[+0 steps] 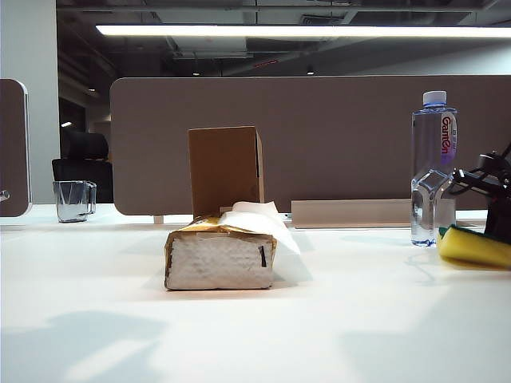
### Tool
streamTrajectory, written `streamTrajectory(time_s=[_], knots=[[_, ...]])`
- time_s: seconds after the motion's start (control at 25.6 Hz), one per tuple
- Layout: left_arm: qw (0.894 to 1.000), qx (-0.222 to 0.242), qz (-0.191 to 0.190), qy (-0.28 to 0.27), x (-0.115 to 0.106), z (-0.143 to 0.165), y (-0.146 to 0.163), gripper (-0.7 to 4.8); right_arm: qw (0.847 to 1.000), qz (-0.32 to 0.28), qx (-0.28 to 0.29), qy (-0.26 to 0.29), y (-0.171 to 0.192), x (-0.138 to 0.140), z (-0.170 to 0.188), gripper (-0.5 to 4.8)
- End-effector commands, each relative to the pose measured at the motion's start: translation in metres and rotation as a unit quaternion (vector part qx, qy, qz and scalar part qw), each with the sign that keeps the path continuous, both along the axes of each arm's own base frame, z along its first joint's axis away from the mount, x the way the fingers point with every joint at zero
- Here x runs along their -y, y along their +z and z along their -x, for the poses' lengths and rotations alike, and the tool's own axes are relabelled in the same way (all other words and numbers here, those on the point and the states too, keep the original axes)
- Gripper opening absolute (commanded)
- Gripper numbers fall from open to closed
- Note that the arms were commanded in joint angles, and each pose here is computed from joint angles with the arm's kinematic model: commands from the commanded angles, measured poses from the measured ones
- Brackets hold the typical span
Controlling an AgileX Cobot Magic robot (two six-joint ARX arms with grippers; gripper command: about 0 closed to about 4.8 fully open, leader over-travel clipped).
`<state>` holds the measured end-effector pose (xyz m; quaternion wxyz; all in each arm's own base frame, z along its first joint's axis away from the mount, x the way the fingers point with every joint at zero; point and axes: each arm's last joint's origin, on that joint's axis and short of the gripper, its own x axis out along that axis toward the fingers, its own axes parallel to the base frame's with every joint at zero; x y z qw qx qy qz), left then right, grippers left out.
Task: Move the sponge from left to right to wipe the table, avoiding obstacles on the table, and finally reaching the bottle of mineral water.
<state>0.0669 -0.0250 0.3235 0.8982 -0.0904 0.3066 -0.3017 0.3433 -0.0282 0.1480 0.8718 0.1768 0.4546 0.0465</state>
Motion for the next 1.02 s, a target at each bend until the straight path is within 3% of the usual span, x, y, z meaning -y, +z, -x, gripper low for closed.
streamTrajectory(time_s=[0.04, 0.12, 0.31, 0.74, 0.9, 1.02], knots=[[1.000, 0.006, 0.003, -0.001, 0.000, 0.000, 0.003, 3.41, 0.999, 0.019, -0.037, -0.016, -0.012, 0.002, 0.005, 0.46], [1.000, 0.006, 0.003, -0.001, 0.000, 0.000, 0.003, 3.41, 0.999, 0.014, -0.037, -0.012, -0.012, 0.001, 0.005, 0.47], [1.000, 0.006, 0.003, -0.001, 0.000, 0.000, 0.003, 3.41, 0.999, 0.006, -0.038, -0.010, -0.012, 0.001, 0.005, 1.19], [1.000, 0.006, 0.003, -0.001, 0.000, 0.000, 0.003, 3.41, 0.999, -0.004, -0.028, -0.016, -0.001, 0.001, 0.006, 1.22], [1.000, 0.006, 0.003, -0.001, 0.000, 0.001, 0.003, 3.41, 1.000, -0.003, -0.020, -0.016, 0.007, 0.001, 0.002, 1.68], [1.000, 0.006, 0.003, -0.001, 0.000, 0.001, 0.003, 3.41, 1.000, -0.004, -0.020, -0.015, 0.012, 0.001, 0.000, 1.73]])
